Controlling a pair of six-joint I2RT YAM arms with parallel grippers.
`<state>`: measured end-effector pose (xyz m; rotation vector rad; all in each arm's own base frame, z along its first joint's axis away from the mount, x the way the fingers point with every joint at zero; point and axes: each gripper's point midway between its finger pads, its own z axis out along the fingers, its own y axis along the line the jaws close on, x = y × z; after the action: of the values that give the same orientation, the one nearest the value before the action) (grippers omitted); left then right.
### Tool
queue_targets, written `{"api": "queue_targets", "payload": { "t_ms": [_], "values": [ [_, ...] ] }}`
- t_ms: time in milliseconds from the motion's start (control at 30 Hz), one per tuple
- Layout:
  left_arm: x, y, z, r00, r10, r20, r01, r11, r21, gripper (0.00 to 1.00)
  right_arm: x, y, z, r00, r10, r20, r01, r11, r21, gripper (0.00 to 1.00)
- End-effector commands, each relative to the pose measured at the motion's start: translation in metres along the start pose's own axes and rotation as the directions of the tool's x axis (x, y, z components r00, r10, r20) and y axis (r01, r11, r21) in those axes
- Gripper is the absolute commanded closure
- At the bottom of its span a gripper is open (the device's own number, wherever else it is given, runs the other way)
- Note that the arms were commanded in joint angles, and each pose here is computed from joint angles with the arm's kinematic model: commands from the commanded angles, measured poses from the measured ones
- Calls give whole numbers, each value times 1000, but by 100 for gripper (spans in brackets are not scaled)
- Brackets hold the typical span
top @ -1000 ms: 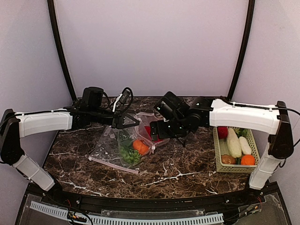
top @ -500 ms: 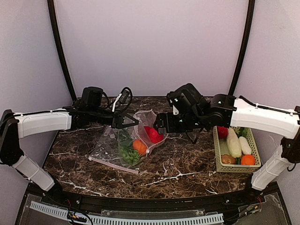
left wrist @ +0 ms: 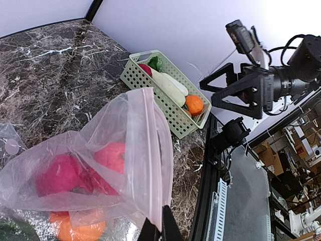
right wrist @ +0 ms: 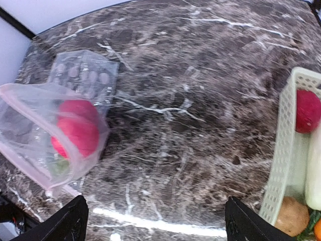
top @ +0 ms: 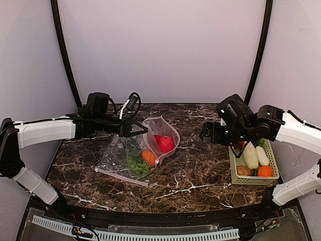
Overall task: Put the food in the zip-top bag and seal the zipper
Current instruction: Pick up the fake fruit from the bin.
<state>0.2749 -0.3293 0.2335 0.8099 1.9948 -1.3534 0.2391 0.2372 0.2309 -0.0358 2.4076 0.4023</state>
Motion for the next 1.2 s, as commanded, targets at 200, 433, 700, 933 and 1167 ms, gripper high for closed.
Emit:
{"api": "queue_targets", "payload": {
  "t_ms": [200, 433, 700, 933, 1167],
  "values": [
    [-4, -4, -6, 1000, 14, 10, -14, 1000, -3, 99, 28, -127, 5, 972, 232, -39, -215, 943, 255, 11],
    [-1, 0, -4, 1000, 7, 3, -7, 1000, -8, 99, 9, -182, 19, 961, 276, -8, -260, 916, 305, 17],
    [0, 1, -3, 1000, 8, -4, -8, 1000, -9, 99, -15, -203, 58, 952, 303, -41, -287, 932, 222, 26],
    [2, 5, -1, 1000, 9, -16, -9, 1000, -25, 99, -22, -233, 83, 946, 320, -57, -290, 909, 301, 31],
    [1, 3, -2, 1000, 7, -10, -8, 1000, -16, 99, -33, -239, 97, 941, 332, -56, -310, 919, 245, 33]
  ]
}}
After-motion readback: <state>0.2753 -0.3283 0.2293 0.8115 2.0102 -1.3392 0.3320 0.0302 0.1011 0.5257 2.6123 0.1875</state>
